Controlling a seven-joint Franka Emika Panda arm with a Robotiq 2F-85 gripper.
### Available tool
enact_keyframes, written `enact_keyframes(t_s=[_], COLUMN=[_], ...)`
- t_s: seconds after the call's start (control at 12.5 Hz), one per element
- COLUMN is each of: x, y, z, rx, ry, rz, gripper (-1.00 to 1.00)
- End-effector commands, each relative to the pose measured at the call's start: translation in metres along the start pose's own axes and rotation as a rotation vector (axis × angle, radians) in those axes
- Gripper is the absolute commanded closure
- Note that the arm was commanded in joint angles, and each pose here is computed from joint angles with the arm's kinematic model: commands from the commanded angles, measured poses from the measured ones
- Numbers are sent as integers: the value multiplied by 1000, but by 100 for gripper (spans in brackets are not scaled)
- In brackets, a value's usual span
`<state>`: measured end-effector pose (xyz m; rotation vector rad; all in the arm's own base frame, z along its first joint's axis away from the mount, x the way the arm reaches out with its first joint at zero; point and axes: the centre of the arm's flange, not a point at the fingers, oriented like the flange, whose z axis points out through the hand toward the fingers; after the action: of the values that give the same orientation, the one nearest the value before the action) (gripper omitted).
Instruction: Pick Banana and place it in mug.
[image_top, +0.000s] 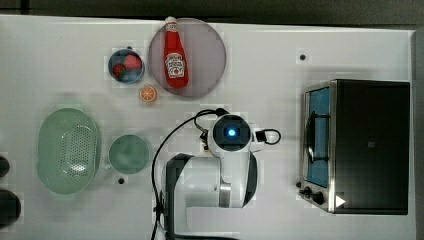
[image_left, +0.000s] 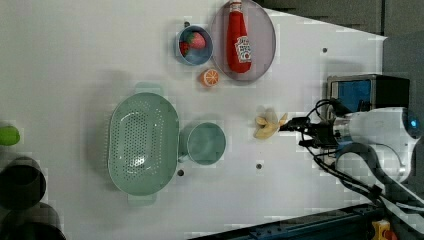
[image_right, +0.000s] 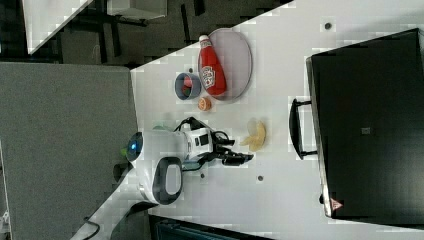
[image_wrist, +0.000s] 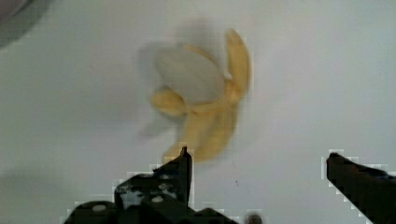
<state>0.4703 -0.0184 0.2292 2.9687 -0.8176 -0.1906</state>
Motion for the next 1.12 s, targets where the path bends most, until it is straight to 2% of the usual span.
enact_keyframes(t_s=[0.08, 0.24, 0.48, 0.64, 0.72, 0.8, 0.88, 1.12], x=[8, 4, 7, 4, 3, 3, 3, 3], y=[-8, -12, -18, -20, -21, -20, -20, -20], z=[19, 48, 71, 81, 82, 83, 82, 82], rx=[39, 22, 42, 41, 41, 40, 41, 42], ry=[83, 53, 88, 84, 82, 80, 83, 83], rz=[-64, -77, -83, -90, -93, -91, -91, -91], gripper=[-100, -100, -100, -100, -90, -49, -34, 34])
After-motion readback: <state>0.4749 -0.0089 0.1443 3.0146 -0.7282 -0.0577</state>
